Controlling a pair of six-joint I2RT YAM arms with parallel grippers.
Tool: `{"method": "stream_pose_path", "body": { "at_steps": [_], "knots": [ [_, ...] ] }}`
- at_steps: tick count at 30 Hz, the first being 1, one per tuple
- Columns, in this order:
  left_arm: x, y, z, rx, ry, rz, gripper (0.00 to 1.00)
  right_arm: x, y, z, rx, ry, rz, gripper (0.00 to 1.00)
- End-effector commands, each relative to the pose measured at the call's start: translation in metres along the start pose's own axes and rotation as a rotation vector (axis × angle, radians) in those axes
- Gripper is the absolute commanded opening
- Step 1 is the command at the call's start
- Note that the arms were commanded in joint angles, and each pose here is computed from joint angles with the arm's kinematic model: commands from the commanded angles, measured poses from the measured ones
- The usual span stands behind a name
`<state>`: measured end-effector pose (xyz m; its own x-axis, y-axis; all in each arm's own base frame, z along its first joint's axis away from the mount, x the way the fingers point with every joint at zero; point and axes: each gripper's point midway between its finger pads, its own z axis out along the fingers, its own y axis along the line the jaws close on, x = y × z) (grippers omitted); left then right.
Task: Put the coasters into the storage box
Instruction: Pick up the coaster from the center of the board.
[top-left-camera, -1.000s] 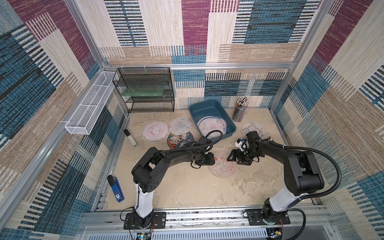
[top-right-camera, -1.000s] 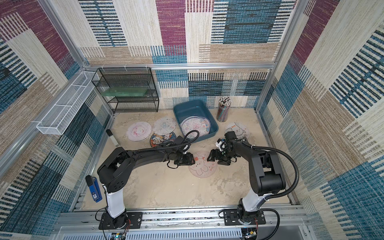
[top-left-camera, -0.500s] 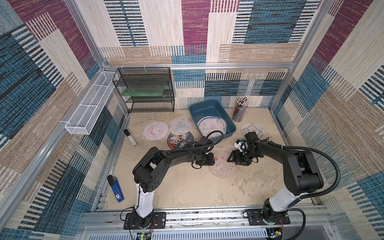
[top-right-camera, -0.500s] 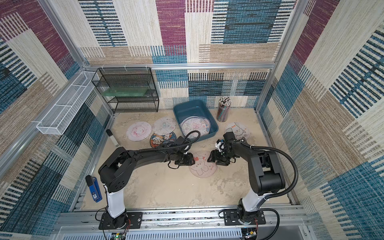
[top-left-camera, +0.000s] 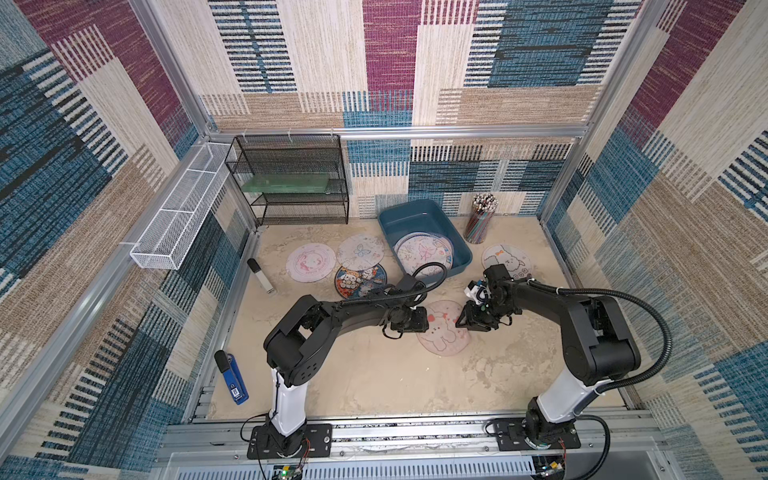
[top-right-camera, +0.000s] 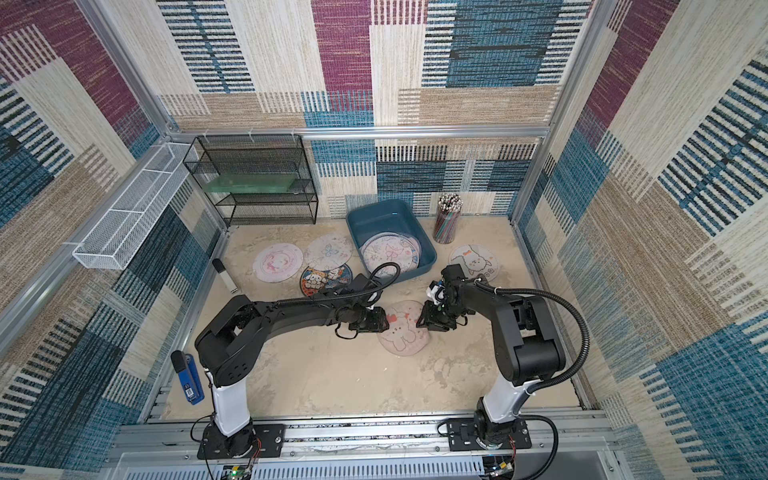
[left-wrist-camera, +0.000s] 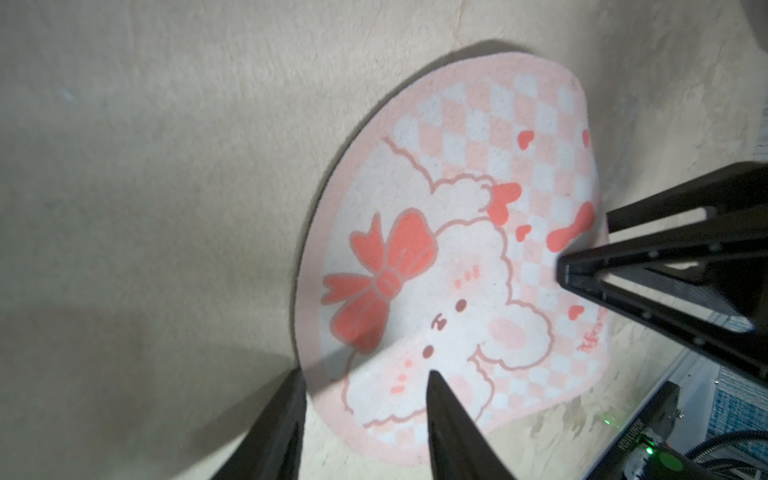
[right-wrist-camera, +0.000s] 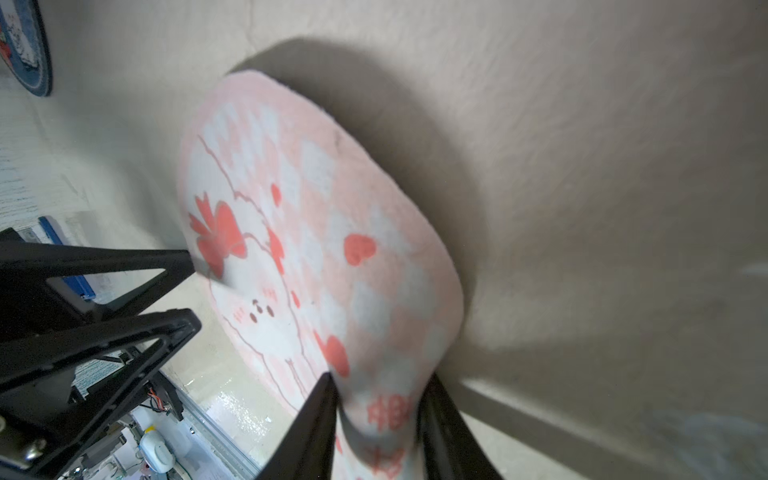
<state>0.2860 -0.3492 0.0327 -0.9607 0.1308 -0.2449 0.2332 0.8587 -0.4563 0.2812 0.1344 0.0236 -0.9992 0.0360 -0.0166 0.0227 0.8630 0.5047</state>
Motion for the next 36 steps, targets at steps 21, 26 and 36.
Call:
{"method": "stream_pose_path", "body": {
  "at_steps": [21,26,36],
  "knots": [
    [0.011,0.031,-0.05,-0.08,-0.046,-0.062,0.75,-0.054,0.087,-0.115,-0.019,-0.186,-0.094,0.17],
    [0.014,0.04,-0.054,-0.093,-0.047,-0.072,0.76,-0.087,0.125,-0.147,-0.088,-0.259,-0.139,0.17],
    [0.021,0.051,-0.06,-0.091,-0.064,-0.12,0.78,-0.172,0.19,-0.159,-0.252,-0.375,-0.246,0.17]
  ]
}}
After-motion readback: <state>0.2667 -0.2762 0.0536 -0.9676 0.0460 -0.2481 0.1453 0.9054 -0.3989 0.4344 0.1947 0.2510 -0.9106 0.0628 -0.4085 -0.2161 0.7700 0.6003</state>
